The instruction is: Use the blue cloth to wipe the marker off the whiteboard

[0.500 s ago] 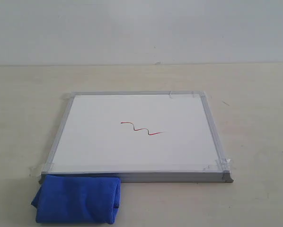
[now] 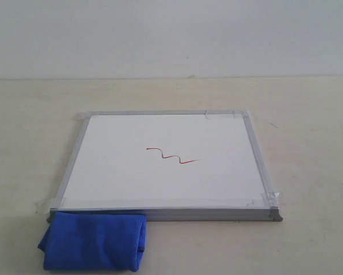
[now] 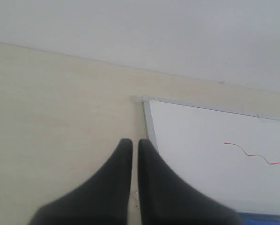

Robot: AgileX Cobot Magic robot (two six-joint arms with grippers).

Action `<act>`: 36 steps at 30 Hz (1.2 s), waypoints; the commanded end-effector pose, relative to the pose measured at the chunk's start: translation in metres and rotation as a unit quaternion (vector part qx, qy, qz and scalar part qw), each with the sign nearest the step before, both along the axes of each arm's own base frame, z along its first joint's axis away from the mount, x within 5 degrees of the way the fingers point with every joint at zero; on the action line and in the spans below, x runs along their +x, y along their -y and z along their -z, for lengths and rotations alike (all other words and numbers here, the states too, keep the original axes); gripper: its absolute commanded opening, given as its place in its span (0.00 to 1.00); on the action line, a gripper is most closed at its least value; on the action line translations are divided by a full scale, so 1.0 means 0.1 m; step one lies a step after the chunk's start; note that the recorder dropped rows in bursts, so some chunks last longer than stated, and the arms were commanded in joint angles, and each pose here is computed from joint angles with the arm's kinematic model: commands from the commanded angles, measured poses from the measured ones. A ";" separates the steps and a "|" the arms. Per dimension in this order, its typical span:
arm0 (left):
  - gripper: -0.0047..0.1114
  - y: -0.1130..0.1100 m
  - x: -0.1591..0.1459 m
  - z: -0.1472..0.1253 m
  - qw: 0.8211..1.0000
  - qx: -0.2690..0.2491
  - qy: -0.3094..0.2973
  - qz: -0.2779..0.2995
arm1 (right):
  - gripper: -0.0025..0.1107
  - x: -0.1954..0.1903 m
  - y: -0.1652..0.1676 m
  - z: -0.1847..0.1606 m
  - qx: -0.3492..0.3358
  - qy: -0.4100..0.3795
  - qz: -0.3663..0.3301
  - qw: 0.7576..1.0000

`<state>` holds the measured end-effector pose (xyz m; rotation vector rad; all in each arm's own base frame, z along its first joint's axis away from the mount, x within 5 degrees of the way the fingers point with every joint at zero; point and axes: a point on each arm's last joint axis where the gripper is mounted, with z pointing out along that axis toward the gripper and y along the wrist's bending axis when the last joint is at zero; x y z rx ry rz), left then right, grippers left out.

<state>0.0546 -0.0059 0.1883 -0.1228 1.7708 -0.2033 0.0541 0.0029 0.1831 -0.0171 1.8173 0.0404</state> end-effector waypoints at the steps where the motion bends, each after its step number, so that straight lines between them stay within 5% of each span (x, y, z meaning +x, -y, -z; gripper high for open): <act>1: 0.08 0.00 0.00 0.01 1.000 0.002 0.000 -0.002 | 0.02 0.01 0.01 -0.07 -0.003 0.041 0.004 0.999; 13: 0.08 0.00 0.00 0.01 1.000 0.002 0.000 -0.002 | 0.02 0.01 0.03 -0.38 0.038 0.207 0.019 0.977; 25: 0.08 0.00 0.00 0.01 1.000 0.002 0.000 -0.002 | 0.02 0.13 0.00 -0.91 0.037 0.071 0.007 0.997; 36: 0.08 0.00 0.00 0.01 1.000 0.002 0.000 -0.002 | 0.02 0.17 0.01 -1.10 0.058 0.141 0.014 0.988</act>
